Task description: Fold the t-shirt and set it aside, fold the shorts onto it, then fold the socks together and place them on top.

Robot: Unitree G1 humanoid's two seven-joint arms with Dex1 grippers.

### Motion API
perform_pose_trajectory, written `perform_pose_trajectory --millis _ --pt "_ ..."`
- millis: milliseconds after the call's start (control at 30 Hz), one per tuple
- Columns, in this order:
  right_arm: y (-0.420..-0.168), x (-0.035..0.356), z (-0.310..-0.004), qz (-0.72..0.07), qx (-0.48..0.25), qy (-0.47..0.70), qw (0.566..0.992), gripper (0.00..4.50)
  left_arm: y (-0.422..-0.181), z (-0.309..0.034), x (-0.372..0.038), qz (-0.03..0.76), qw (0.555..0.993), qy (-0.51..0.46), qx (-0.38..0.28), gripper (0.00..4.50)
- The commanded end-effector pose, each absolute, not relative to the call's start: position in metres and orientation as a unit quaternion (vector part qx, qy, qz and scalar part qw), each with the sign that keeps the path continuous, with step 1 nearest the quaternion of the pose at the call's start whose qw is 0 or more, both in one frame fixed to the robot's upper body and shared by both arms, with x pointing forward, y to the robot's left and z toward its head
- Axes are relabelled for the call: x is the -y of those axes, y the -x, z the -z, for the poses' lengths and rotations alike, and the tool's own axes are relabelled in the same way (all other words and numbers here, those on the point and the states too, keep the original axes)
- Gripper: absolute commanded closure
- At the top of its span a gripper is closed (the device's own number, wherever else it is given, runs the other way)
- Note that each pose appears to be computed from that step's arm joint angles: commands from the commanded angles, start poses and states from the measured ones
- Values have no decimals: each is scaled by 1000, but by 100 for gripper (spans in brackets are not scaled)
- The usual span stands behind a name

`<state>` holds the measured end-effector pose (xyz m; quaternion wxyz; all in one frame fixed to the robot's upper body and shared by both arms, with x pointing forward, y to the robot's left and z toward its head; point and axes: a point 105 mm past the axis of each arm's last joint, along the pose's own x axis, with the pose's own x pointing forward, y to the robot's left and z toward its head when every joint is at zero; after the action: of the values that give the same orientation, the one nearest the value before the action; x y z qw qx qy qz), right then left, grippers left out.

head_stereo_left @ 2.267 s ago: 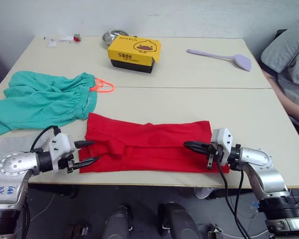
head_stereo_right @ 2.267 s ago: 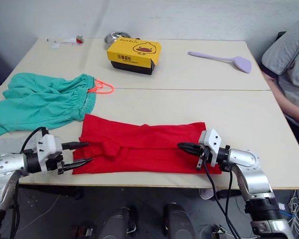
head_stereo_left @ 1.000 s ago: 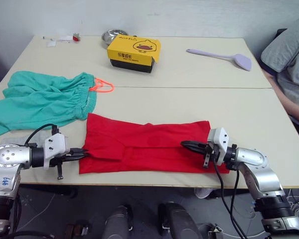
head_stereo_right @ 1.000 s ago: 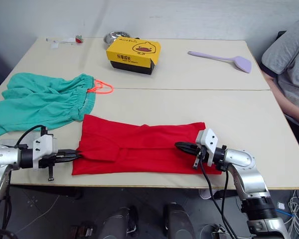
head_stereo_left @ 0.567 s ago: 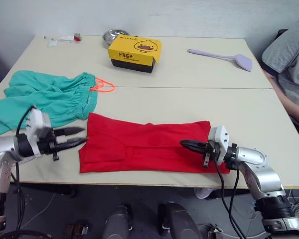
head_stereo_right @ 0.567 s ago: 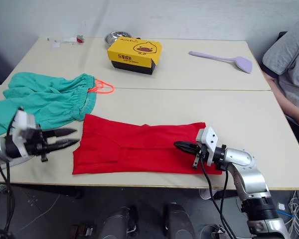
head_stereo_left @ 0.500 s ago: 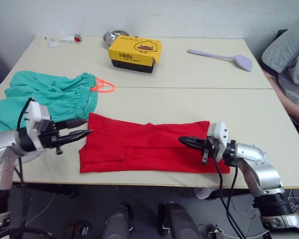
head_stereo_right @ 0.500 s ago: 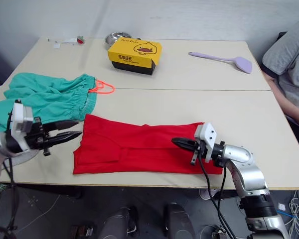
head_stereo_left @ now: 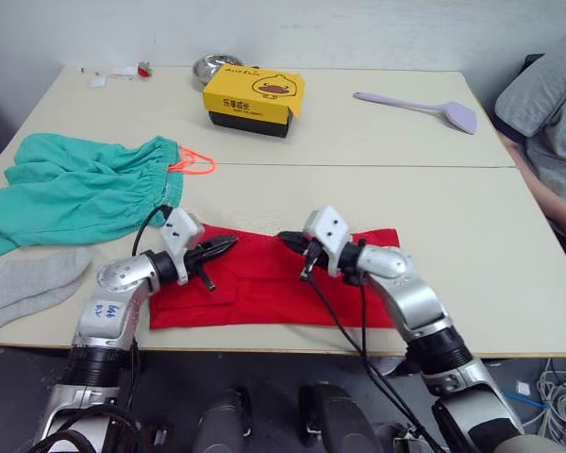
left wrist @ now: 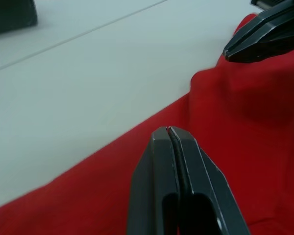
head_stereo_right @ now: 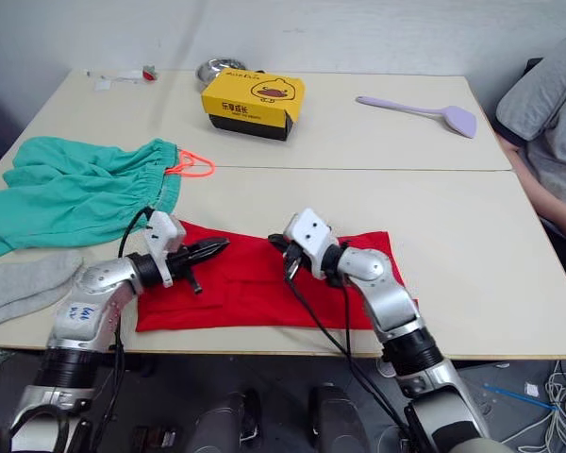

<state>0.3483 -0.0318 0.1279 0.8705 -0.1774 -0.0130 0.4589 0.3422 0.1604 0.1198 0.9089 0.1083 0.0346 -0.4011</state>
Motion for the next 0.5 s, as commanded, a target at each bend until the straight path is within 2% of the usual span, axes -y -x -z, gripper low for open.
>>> perform_pose_trajectory --millis 33,133,233,400,500 --pt "-360 38 -119 -418 -2 210 884 450 -350 -118 -176 340 932 -122 -33 447" --pt "-366 59 -113 -381 -17 208 901 450 -354 -112 -190 289 949 -123 -39 447" --pt "-366 97 -109 -346 -37 205 915 450 -357 -105 -208 238 963 -117 -48 447" --pt "-362 152 -102 -291 -62 205 932 450 -358 -101 -229 184 977 -97 -47 447" --pt "-358 183 -98 -253 -80 207 942 450 -357 -95 -233 178 978 -91 -50 447"
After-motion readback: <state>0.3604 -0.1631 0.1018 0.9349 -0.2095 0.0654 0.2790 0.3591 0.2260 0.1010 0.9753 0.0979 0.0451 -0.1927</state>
